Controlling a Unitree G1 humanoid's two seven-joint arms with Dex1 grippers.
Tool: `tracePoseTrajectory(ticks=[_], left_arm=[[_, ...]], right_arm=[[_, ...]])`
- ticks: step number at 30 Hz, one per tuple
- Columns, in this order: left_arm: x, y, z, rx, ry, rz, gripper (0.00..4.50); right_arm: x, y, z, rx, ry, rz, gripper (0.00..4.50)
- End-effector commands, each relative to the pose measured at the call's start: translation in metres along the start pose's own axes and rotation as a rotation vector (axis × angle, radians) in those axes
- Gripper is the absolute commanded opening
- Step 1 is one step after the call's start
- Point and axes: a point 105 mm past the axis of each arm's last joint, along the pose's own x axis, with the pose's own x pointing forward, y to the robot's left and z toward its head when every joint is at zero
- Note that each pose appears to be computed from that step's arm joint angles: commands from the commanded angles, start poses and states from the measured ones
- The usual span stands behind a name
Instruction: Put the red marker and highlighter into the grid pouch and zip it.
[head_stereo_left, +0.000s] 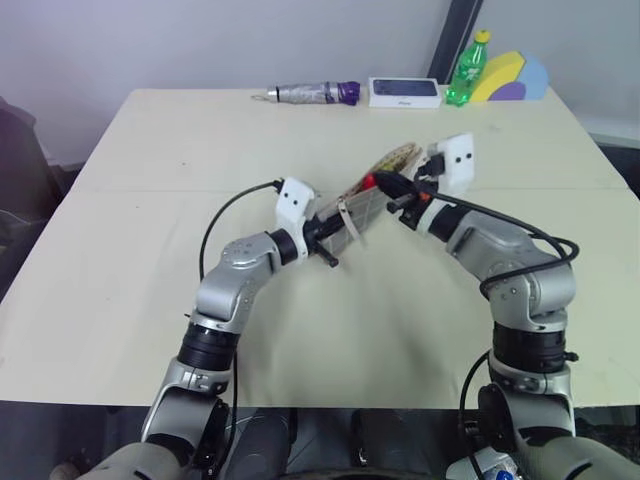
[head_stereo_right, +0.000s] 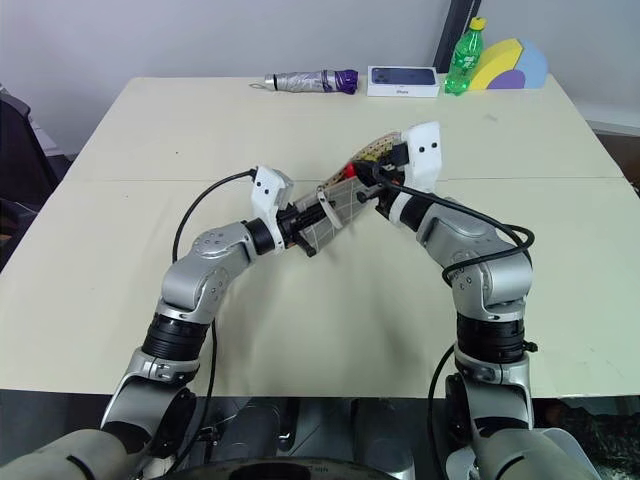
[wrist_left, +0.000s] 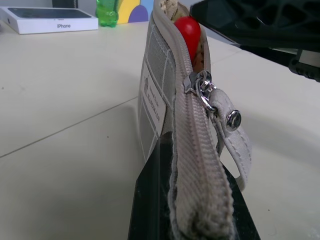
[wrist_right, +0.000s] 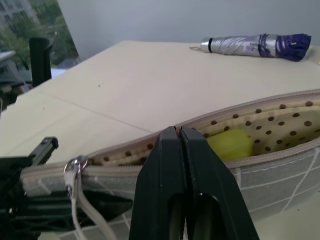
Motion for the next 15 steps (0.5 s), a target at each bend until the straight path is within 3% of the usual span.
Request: tracePoseTrajectory(ticks=[1, 4, 5, 7, 12, 15], left_arm=[[0.0, -0.009, 0.031, 0.031, -0.111, -0.037, 0.0], [0.0, -0.005, 0.033, -0.015, -0.124, -0.027, 0.0], [0.0, -0.004, 0.034, -0.037, -0.129, -0.025, 0.0], [0.0, -0.002, 0.035, -0.055, -0.13, -0.026, 0.0], [0.003, -0.002, 0.035, -0.062, -0.12, -0.046, 0.0], [0.005, -0.004, 0.035, -0.062, -0.12, -0.056, 0.0]], right_arm=[[-0.008, -0.002, -0.005, -0.034, 0.029, -0.019, 0.06], [-0.021, -0.003, 0.004, -0.046, 0.007, -0.004, 0.06], [-0.026, 0.0, 0.007, -0.041, 0.005, 0.019, 0.3], [-0.032, 0.004, 0.007, -0.05, 0.02, 0.046, 0.93], [-0.034, 0.02, -0.003, -0.007, 0.062, 0.1, 3.42], [-0.03, 0.026, -0.01, 0.012, 0.074, 0.11, 3.42]])
